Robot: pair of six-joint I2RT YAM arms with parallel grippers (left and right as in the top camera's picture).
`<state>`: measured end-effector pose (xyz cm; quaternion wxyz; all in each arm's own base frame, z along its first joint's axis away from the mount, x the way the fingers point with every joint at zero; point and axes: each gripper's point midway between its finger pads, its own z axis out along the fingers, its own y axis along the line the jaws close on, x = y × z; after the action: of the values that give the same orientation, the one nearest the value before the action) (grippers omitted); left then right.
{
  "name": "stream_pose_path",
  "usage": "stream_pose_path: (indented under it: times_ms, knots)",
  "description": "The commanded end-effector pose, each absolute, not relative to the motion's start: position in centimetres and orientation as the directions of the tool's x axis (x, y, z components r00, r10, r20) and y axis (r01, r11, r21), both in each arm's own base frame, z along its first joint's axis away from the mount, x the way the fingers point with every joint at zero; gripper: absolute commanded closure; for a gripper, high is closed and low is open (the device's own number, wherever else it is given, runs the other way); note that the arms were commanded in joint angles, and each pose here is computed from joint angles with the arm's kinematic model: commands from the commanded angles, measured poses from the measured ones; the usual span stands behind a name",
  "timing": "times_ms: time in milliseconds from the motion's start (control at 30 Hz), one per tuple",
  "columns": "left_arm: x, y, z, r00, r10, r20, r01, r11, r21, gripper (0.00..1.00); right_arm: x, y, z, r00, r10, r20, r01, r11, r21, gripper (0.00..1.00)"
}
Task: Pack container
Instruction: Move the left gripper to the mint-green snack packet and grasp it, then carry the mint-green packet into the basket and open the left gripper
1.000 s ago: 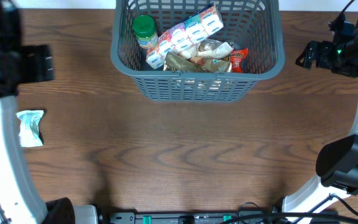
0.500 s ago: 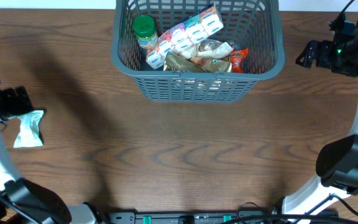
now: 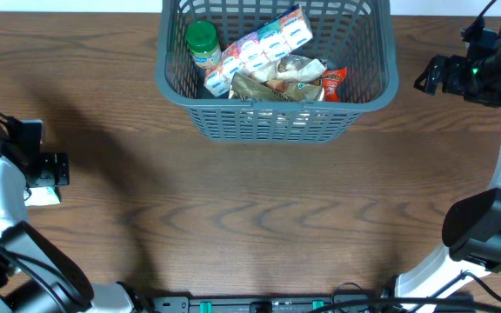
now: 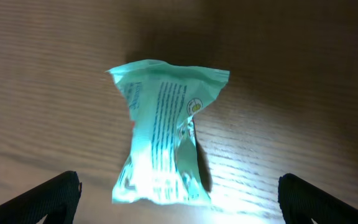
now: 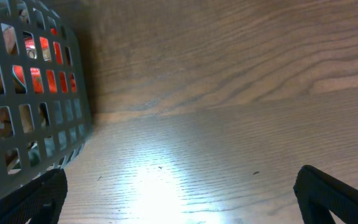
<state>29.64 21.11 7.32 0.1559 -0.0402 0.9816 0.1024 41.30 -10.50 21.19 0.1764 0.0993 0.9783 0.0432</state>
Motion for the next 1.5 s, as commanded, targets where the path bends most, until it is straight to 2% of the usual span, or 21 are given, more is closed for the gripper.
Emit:
stream_pose_path:
  times_ms: [0,233,833,1133,1333,1467]
  knots:
    - [29.5,21.5,5.2,-0.961,-0.025,-0.276,-0.074,0.983,0.171,0.02,41.3,-10.3,21.0,-0.918,0.221,-0.329,0.19,0.974,0.123,0.01]
    - [29.7,21.7,1.9,-0.973,-0.035,-0.229,-0.068,0.988,0.139,0.02,41.3,-10.3,21.0,-0.917,0.229,-0.327,0.199,0.972,0.126,0.01]
    - [30.2,21.9,-1.5,-0.978,-0.044,-0.204,-0.069,0.991,0.116,0.0,40.9,-10.2,20.8,-0.922,0.233,-0.309,0.203,0.971,0.128,0.01]
    - [30.2,21.9,-1.5,-0.973,-0.094,-0.21,-0.118,0.987,0.106,0.28,40.9,-10.2,20.8,-0.921,0.241,-0.307,0.21,0.969,0.131,0.01]
    - [30.1,21.6,-1.4,-0.969,-0.143,-0.202,-0.163,0.983,0.088,0.38,40.9,-10.2,20.8,-0.921,0.241,-0.307,0.21,0.969,0.131,0.01]
    - [30.4,21.1,-1.0,-0.964,-0.162,-0.21,-0.183,0.98,0.083,0.6,40.8,-10.2,20.8,-0.921,0.241,-0.305,0.21,0.969,0.131,0.01]
